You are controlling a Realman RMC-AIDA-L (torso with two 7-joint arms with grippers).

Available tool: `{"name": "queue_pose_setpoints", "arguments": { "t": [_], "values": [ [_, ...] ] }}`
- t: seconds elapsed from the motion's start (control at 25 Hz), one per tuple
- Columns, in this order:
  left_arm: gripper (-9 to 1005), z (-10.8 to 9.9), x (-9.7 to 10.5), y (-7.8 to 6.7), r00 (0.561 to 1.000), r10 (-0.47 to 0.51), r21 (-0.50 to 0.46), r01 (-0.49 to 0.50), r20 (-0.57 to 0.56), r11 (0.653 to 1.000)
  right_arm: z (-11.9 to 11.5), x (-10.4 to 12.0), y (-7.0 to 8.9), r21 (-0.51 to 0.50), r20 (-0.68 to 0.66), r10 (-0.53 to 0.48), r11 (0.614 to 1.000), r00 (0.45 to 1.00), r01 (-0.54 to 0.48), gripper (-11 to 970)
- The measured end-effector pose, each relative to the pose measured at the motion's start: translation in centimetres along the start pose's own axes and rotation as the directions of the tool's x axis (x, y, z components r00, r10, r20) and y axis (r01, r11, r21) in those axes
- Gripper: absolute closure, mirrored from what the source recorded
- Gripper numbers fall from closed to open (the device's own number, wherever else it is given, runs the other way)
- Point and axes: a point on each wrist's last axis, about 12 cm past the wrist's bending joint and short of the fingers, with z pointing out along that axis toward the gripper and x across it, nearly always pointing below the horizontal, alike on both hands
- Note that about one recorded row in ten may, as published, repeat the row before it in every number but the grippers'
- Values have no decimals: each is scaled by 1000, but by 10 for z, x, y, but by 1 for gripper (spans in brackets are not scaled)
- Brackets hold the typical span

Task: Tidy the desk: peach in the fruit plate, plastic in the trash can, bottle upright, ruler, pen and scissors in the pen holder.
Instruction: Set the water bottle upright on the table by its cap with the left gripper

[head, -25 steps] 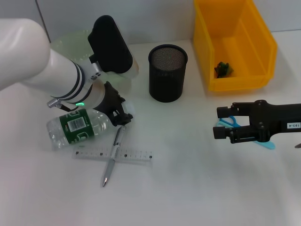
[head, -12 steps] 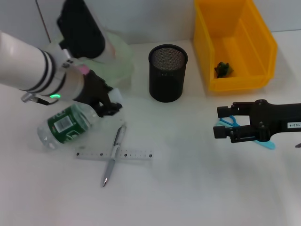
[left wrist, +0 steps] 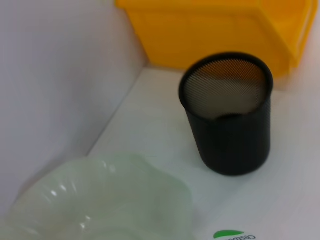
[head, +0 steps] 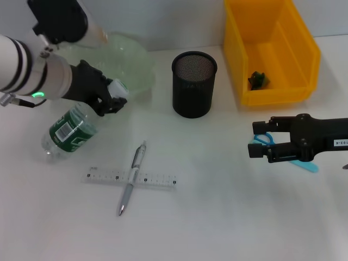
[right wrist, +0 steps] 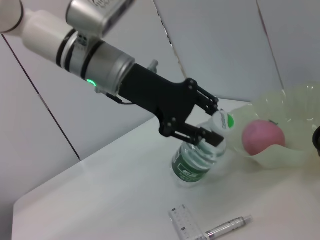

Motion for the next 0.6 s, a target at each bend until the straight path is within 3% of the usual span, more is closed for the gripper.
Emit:
{"name": "queue_pose_setpoints", "arguments": {
  "t": [0.36, 0.6],
  "values": [
    [556, -21, 8, 14, 977, -159, 33, 156, 139, 987, 0, -4, -1, 1, -1, -3, 1000, 1000, 3, 158],
    [556, -28, 13, 17, 960, -204, 51, 198, 194, 979, 0, -5, -2, 4, -2, -4, 1000, 1000, 4, 158]
  ]
}}
